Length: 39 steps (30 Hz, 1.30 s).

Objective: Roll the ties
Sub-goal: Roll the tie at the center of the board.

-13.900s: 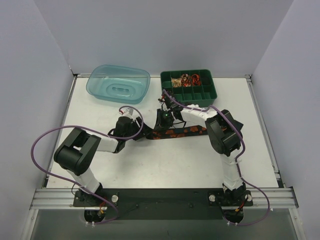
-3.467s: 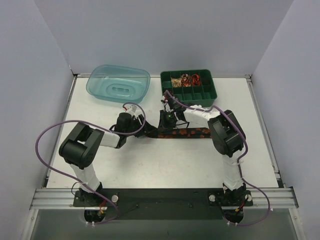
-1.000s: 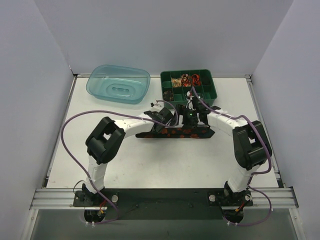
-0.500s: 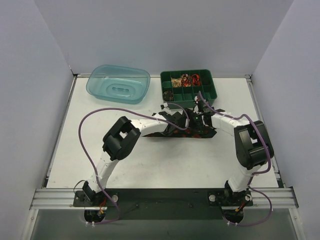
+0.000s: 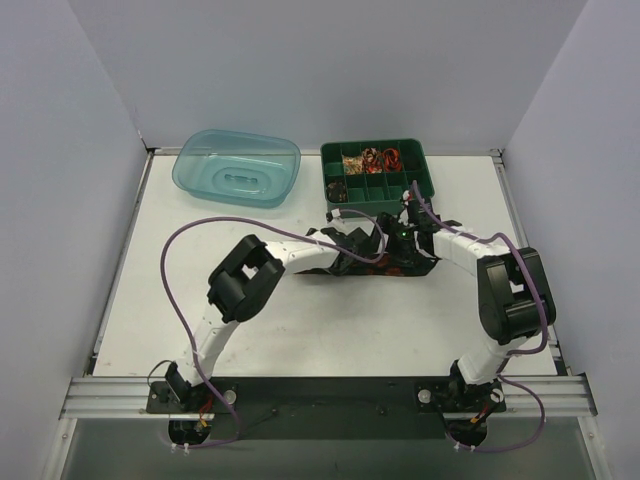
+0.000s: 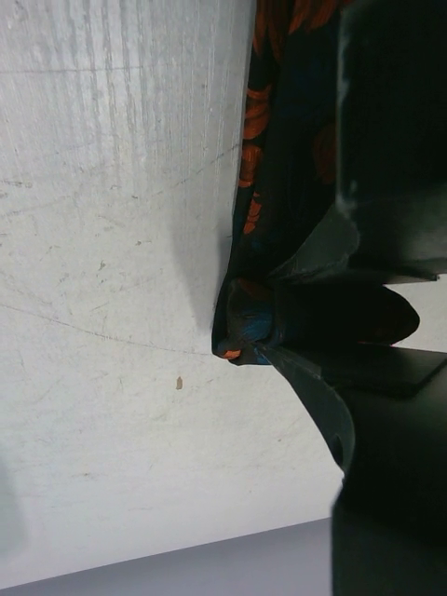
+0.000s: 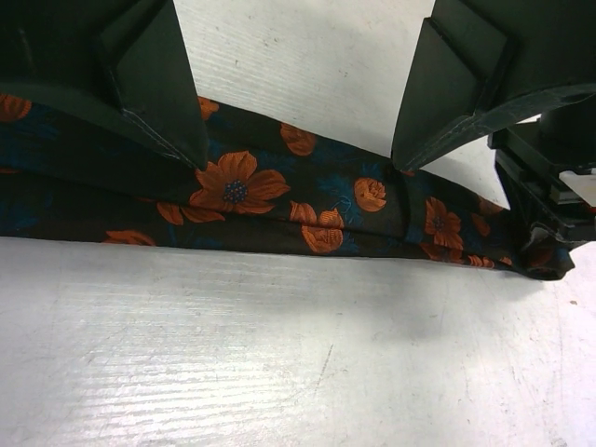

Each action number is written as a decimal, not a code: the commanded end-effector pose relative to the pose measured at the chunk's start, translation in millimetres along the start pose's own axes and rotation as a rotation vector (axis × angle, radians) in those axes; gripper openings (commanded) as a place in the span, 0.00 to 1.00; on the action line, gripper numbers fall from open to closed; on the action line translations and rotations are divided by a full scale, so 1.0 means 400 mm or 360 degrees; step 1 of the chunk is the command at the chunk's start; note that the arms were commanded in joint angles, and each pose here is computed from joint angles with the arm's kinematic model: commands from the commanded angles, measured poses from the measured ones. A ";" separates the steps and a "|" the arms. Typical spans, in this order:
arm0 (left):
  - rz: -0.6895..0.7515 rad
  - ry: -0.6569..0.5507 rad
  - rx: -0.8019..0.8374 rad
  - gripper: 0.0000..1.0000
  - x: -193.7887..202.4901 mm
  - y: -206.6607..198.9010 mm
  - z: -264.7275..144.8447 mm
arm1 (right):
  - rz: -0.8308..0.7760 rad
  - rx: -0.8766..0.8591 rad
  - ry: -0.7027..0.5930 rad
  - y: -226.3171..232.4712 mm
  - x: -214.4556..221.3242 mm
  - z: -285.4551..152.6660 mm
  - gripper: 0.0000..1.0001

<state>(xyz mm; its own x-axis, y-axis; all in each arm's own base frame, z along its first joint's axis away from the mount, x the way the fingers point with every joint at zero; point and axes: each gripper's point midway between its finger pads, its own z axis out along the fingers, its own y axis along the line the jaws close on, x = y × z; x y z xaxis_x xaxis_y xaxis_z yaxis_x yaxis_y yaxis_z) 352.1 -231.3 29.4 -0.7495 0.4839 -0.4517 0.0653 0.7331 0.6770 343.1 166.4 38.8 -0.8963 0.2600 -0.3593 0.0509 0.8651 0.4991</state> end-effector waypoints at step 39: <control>-0.0440 -0.0101 0.0441 0.24 -0.038 -0.023 -0.098 | -0.0013 -0.0180 -0.0016 0.066 -0.022 -0.011 0.81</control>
<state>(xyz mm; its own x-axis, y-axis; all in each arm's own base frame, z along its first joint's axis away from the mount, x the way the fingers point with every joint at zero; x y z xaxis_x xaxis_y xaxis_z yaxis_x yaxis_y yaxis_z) 335.2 -270.6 35.4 -0.7284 0.2839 -0.6235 0.0810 0.9394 0.3330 346.0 177.0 46.8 -0.8957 0.2680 -0.3548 0.0278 0.8301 0.5570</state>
